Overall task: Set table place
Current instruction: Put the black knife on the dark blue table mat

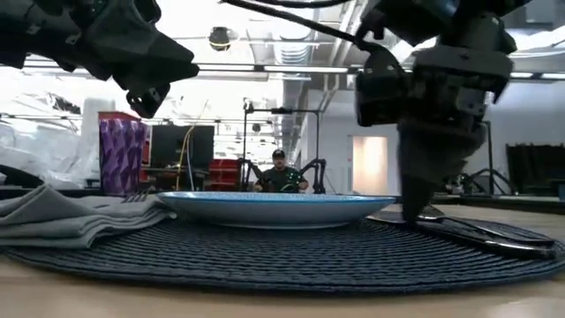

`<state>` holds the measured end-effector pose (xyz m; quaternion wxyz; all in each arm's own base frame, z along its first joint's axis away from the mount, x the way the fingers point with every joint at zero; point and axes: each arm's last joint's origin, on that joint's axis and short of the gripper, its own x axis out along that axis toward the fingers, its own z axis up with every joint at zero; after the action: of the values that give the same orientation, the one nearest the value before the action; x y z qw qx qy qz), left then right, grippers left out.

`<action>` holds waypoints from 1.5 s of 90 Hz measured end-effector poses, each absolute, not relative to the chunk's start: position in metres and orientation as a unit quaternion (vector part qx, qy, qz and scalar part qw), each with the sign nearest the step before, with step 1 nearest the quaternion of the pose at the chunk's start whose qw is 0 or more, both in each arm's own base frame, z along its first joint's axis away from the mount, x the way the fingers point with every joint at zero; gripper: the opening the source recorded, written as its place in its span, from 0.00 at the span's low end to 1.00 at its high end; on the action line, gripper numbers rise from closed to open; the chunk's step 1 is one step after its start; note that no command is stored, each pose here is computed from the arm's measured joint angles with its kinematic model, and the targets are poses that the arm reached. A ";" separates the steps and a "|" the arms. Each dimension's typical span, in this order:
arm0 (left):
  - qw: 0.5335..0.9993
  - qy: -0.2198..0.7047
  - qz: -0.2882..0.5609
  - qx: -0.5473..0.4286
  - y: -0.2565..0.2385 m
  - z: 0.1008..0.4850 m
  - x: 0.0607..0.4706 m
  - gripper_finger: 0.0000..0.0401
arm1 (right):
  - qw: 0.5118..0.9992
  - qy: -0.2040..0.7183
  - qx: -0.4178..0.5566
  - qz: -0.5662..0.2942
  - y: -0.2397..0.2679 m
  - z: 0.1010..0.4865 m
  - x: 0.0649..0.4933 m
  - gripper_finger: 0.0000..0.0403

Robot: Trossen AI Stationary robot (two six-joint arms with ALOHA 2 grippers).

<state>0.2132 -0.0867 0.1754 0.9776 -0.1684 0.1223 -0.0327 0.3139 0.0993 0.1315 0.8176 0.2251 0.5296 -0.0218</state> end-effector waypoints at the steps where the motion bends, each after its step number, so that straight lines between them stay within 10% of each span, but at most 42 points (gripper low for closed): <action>1: 0.978 0.122 -0.033 -0.168 -0.087 0.175 0.213 0.14 | 0.817 0.530 0.225 -0.021 0.099 0.131 0.314 0.00; 135: 0.977 0.137 -0.030 -0.163 -0.086 0.172 0.212 0.14 | 0.803 0.547 0.213 -0.105 0.081 0.164 0.318 0.00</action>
<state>0.2124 -0.0864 0.1723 0.9765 -0.1632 0.1374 -0.0295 0.3181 0.0806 0.1637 0.8031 0.2128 0.5466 -0.1050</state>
